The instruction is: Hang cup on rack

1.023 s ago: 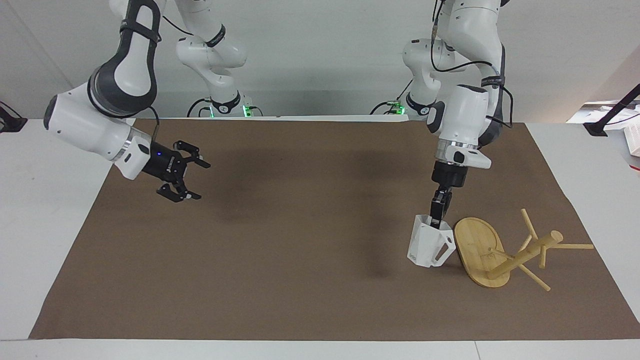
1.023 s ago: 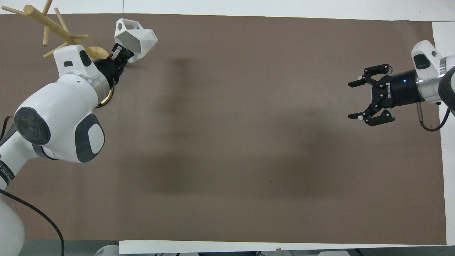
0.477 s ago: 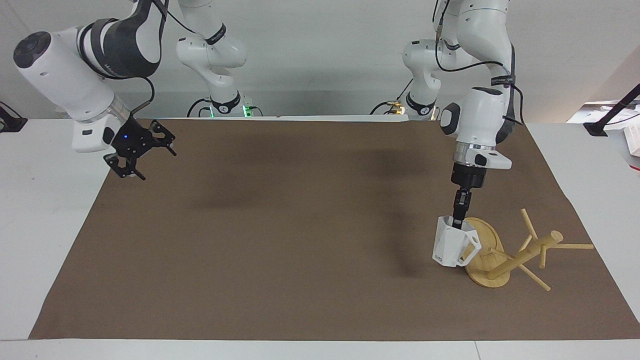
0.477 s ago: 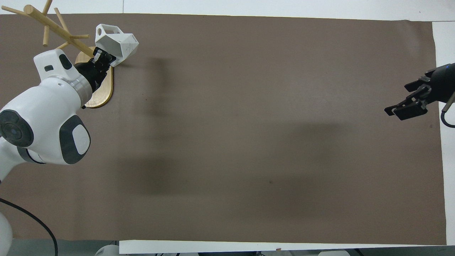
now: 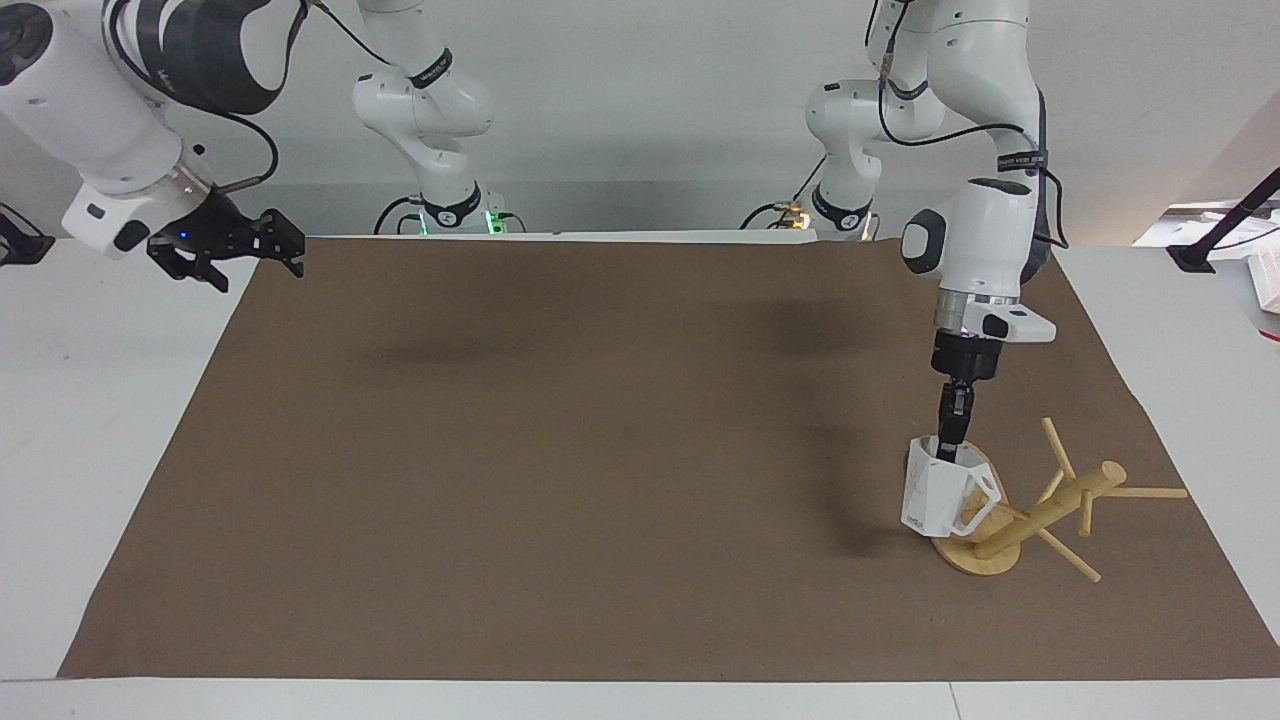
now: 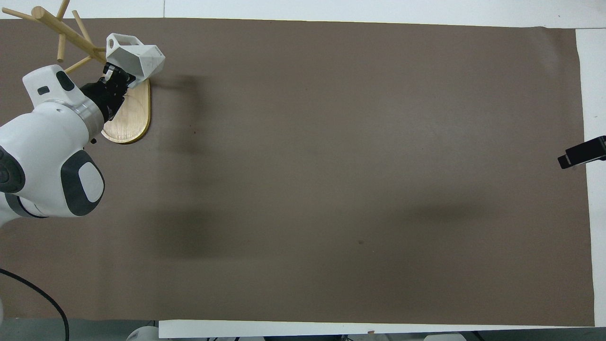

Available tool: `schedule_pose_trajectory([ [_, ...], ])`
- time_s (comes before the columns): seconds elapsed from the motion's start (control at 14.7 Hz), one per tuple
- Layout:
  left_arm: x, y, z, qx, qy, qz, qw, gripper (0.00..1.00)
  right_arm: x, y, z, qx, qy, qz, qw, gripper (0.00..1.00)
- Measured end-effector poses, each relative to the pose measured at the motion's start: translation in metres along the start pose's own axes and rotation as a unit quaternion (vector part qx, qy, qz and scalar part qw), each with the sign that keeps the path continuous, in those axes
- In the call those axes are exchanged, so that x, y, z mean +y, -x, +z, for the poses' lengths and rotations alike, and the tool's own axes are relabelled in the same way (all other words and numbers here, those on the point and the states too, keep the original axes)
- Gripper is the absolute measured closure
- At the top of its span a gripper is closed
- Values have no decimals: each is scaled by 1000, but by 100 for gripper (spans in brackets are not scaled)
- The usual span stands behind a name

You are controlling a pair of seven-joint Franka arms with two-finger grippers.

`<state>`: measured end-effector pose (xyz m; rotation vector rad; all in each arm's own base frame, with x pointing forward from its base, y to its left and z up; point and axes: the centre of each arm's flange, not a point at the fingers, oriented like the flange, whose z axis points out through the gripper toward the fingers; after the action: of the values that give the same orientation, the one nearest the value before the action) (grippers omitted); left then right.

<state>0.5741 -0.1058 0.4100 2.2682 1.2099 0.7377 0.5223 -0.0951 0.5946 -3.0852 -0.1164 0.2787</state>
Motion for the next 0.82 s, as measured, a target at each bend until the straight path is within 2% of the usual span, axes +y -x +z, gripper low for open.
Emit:
schedule_pose_trajectory([
  [0.2,-7,-8,3,3,-8,-7,1000,96,-21,1,-4,0,3,74,997,0],
  [0.34,-12,-15,5,1,-21,-12,1000,95,-25,-1,2,-6,4,90,996,0],
  [0.48,-19,-32,6,-4,-47,0,999,78,-19,1,5,-12,2,97,995,0],
  [0.61,-28,-52,5,-10,-70,40,997,54,-17,2,8,-15,1,100,995,0],
  [0.82,-37,-50,8,-39,-110,59,991,20,-18,3,7,-13,1,99,995,0],
])
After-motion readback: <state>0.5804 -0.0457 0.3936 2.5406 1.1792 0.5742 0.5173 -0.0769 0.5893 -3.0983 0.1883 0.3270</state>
